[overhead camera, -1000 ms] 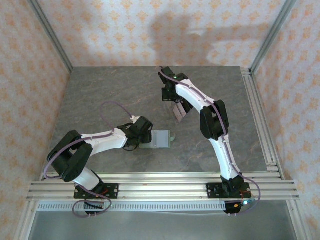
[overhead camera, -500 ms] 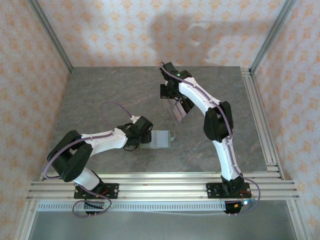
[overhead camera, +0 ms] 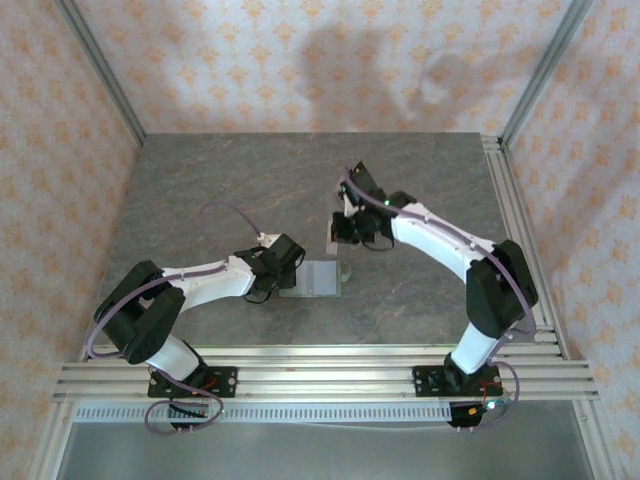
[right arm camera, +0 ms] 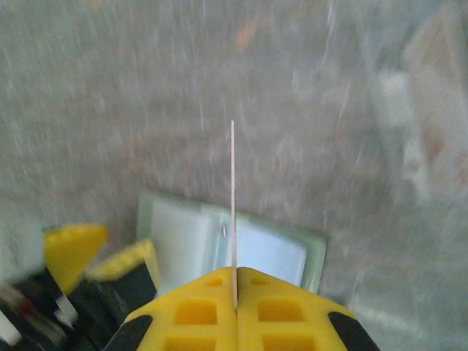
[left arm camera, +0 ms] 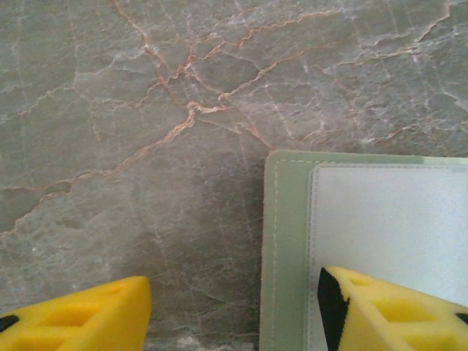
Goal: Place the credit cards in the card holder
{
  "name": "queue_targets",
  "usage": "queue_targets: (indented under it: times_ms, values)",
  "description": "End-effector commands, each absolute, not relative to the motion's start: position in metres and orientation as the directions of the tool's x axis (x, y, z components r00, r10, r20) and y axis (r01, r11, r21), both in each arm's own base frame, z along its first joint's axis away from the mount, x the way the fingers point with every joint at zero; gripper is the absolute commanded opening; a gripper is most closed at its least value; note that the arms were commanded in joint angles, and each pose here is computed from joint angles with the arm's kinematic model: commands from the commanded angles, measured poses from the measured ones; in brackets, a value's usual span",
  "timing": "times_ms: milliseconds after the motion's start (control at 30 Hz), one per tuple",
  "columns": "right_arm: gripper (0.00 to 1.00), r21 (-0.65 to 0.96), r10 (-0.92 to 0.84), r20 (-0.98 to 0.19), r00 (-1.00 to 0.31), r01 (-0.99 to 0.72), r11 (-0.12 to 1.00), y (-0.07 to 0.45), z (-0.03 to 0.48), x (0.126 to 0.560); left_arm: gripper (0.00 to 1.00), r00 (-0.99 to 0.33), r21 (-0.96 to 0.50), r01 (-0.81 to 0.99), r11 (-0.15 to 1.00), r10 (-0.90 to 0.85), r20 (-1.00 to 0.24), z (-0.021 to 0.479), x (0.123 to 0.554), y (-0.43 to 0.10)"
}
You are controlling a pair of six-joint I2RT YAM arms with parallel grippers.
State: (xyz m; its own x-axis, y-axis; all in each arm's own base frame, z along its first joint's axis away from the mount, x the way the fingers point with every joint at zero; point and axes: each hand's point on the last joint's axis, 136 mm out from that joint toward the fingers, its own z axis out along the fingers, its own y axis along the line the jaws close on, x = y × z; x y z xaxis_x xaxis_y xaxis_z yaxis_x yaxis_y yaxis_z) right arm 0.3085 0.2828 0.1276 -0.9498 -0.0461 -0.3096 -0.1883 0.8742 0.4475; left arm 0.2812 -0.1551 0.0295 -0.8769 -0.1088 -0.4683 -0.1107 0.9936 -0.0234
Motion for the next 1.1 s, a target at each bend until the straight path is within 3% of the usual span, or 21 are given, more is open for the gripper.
queue_targets:
  times_ms: [0, 300, 733, 1067]
  values:
    - [0.0, 0.53, -0.043, -0.296, -0.954, -0.201, 0.824, 0.305, 0.125, 0.28, 0.63, -0.877, 0.051, -0.126, 0.991, -0.087, -0.472, 0.032, 0.28, -0.144]
    - [0.0, 0.559, -0.048, -0.2, -0.979, -0.154, 0.815, 0.305, 0.071, 0.246, 0.63, -0.888, 0.077, -0.152, 0.985, -0.102, -0.449, 0.023, 0.269, -0.134]
    - [0.0, 0.473, -0.056, -0.151, -0.987, -0.122, 0.872, 0.26, 0.036, 0.258, 0.62, -0.896, 0.028, -0.169, 0.985, -0.142, -0.421, 0.012, 0.251, -0.134]
    - [0.0, 0.677, -0.176, -0.152, -0.973, -0.232, 0.698, 0.285, 0.079, 0.247, 0.63, -0.878, 0.011, -0.147, 0.989, -0.125, -0.463, 0.037, 0.261, -0.139]
